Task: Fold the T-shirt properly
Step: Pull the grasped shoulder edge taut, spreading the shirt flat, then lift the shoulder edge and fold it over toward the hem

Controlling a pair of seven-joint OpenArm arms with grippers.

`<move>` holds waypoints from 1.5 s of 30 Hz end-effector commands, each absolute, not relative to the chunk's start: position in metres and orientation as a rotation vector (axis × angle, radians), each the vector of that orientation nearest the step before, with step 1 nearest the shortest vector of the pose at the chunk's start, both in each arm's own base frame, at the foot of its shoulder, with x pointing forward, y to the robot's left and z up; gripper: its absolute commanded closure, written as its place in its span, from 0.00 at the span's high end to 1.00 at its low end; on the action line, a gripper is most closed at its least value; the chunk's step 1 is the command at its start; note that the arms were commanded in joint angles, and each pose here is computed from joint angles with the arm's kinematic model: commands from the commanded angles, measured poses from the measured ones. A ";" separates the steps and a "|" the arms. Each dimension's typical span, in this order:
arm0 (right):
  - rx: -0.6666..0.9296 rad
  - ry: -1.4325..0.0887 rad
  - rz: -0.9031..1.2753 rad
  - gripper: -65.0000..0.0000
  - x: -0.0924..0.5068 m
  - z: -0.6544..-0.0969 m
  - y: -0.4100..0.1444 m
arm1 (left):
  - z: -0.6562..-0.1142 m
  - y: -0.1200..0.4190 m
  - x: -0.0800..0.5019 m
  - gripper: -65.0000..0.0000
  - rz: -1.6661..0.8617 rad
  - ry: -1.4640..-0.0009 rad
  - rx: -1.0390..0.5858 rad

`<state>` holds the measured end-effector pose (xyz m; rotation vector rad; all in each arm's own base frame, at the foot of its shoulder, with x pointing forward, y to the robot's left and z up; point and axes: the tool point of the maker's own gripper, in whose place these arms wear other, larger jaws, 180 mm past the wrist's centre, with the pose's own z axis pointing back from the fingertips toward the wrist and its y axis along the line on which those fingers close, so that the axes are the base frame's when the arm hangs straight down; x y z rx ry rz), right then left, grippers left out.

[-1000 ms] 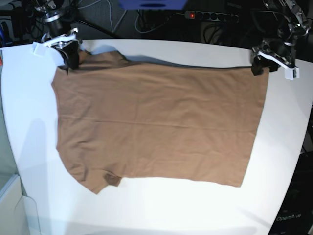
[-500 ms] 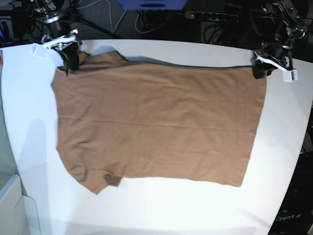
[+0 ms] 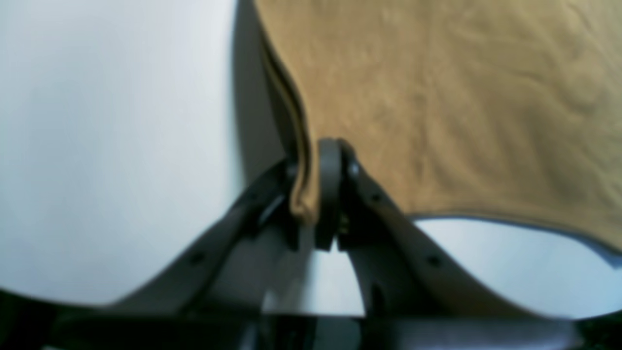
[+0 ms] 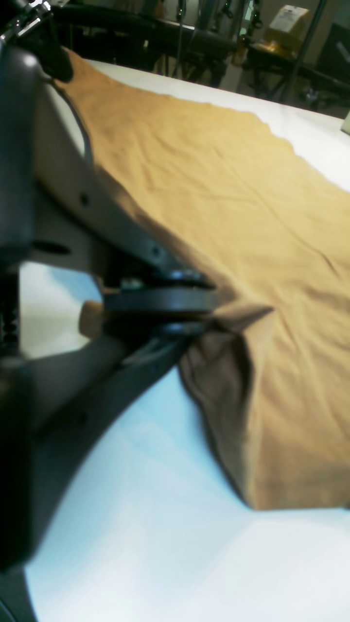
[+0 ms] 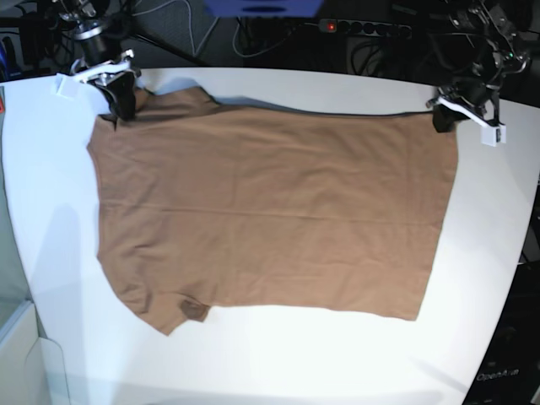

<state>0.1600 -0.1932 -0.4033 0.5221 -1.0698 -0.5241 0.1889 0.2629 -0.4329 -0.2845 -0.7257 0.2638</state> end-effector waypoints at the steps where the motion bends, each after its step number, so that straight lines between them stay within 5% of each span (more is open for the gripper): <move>1: 0.524 -1.108 -0.492 0.02 0.166 -0.392 -0.201 | -0.422 0.263 0.196 0.06 0.256 -0.772 -0.283; 17: 0.447 -1.160 -0.388 0.02 0.221 -0.363 -0.215 | -0.379 0.250 0.245 0.06 0.162 -0.810 -0.269; 45: 0.047 -0.905 -0.632 0.02 0.331 -0.380 -0.293 | -0.332 0.260 0.332 0.06 0.521 -0.910 -0.324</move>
